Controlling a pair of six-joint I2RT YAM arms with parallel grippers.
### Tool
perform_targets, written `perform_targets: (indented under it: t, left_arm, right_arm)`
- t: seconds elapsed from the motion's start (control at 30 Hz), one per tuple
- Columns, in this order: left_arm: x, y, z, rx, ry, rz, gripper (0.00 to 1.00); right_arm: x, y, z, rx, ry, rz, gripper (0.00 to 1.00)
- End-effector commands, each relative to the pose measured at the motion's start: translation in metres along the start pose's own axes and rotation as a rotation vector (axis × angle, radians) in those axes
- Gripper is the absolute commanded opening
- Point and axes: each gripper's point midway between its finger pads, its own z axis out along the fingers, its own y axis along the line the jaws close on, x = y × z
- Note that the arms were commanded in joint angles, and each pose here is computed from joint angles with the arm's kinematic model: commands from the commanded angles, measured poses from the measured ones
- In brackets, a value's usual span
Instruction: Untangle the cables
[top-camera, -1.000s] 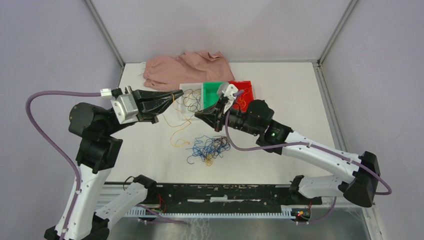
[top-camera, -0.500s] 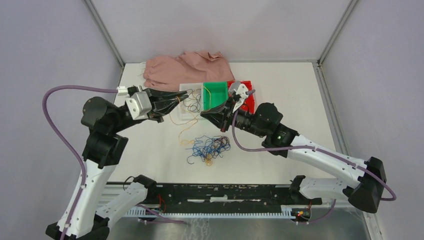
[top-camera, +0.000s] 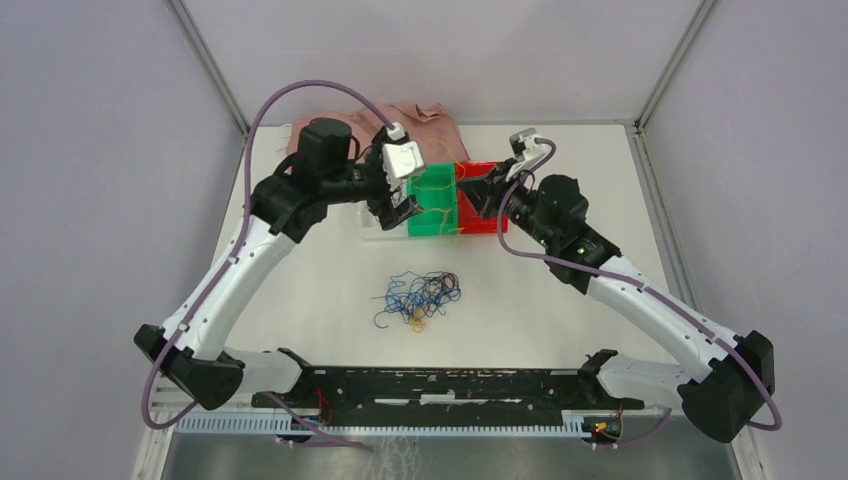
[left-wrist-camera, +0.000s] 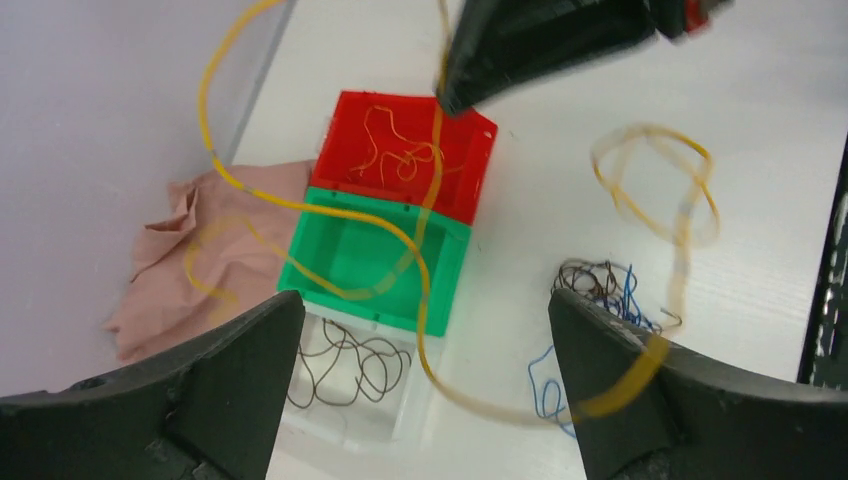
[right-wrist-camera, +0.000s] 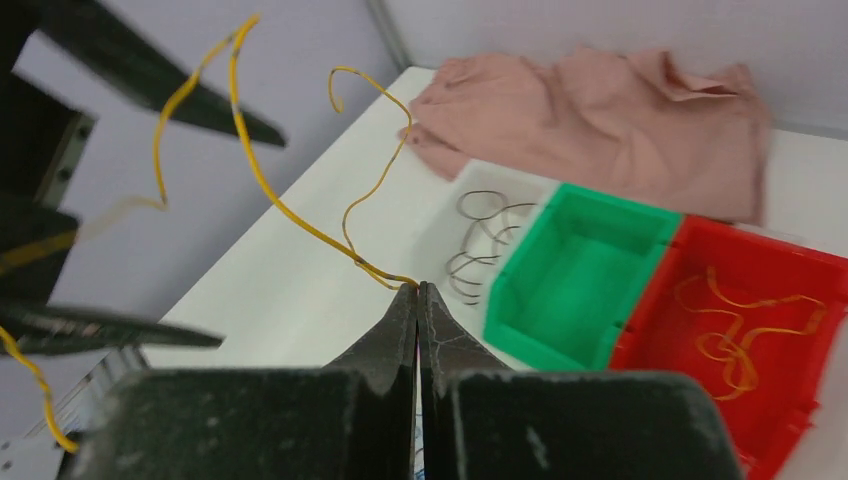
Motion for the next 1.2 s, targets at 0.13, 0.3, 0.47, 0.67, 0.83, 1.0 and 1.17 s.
perform_targets:
  t: [0.13, 0.3, 0.47, 0.67, 0.83, 1.0, 1.17]
  left_arm:
    - [0.025, -0.004, -0.02, -0.02, 0.205, 0.16, 0.99]
    - [0.041, 0.004, -0.032, -0.1, 0.282, 0.152, 0.99]
    - [0.046, 0.002, -0.044, -0.143, 0.297, 0.115, 0.99]
    - [0.05, -0.008, -0.053, -0.141, 0.286, 0.103, 0.99]
    - [0.054, -0.01, -0.054, -0.148, 0.28, 0.119, 0.99]
    - [0.057, -0.014, -0.053, -0.142, 0.271, 0.118, 0.99]
    - [0.057, -0.015, -0.054, -0.139, 0.268, 0.115, 0.99]
  right_arm:
    - [-0.026, -0.082, -0.01, 0.271, 0.007, -0.088, 0.0]
    - [-0.014, -0.132, -0.01, 0.409, 0.074, -0.141, 0.0]
    - [-0.002, -0.17, -0.007, 0.501, 0.123, -0.172, 0.0]
    - [-0.018, -0.195, -0.003, 0.531, 0.083, -0.117, 0.0]
    - [-0.062, -0.189, 0.002, 0.439, -0.034, 0.062, 0.0]
    - [-0.111, -0.173, -0.001, 0.301, -0.166, 0.196, 0.0]
    - [-0.128, -0.164, -0.006, 0.228, -0.219, 0.258, 0.0]
